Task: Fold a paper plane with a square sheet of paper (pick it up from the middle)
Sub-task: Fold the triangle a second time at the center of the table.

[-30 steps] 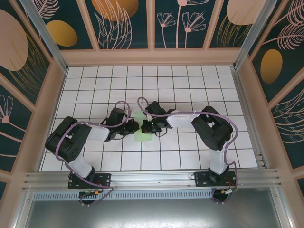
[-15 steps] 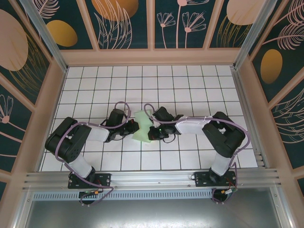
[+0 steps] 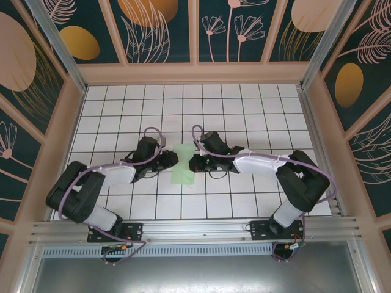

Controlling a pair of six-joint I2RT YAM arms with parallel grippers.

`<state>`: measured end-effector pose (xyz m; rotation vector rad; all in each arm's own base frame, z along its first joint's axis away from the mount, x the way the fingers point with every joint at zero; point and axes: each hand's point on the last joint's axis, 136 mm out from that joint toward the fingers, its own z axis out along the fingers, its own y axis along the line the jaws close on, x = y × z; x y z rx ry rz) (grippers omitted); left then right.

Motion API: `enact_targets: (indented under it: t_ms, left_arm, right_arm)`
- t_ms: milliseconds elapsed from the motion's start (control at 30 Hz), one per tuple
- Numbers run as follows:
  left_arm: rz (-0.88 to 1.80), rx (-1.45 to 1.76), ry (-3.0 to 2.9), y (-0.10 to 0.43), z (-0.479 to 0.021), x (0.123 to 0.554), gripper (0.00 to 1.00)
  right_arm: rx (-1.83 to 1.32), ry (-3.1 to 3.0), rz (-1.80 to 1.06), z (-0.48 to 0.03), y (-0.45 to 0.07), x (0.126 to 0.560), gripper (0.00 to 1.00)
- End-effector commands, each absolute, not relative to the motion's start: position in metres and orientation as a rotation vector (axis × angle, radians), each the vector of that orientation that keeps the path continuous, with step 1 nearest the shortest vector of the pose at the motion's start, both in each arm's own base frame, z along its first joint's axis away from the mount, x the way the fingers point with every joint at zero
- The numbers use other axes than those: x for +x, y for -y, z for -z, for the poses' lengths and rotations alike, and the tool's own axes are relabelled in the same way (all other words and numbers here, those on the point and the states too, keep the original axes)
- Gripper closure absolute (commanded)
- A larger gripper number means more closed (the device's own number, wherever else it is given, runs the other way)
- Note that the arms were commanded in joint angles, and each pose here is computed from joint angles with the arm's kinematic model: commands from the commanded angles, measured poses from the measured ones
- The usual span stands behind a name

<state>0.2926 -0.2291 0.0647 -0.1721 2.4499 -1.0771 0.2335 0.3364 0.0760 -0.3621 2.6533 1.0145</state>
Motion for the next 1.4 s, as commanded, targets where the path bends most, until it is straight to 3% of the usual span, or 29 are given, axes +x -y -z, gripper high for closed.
enact_targets:
  t_ms: [0, 333, 833, 1367]
  left_arm:
    - [1.126, -0.141, -2.382, 0.232, -0.089, 0.294, 0.73]
    - [1.206, -0.166, -2.449, 0.240, -0.062, 0.265, 0.84]
    - [1.240, -0.132, -2.515, 0.257, -0.040, 0.259, 0.87]
    - [0.961, -0.229, -2.717, 0.232, 0.011, 0.254, 0.96]
  right_arm:
    - [-0.314, -2.653, -1.040, -0.073, -0.333, 0.233, 0.93]
    - [-0.384, -2.761, -1.081, -0.041, -0.345, 0.209, 0.99]
    - [-0.386, -2.828, -1.038, -0.014, -0.346, 0.207, 1.00]
    - [-0.447, -2.752, -1.057, -0.038, -0.360, 0.221, 1.00]
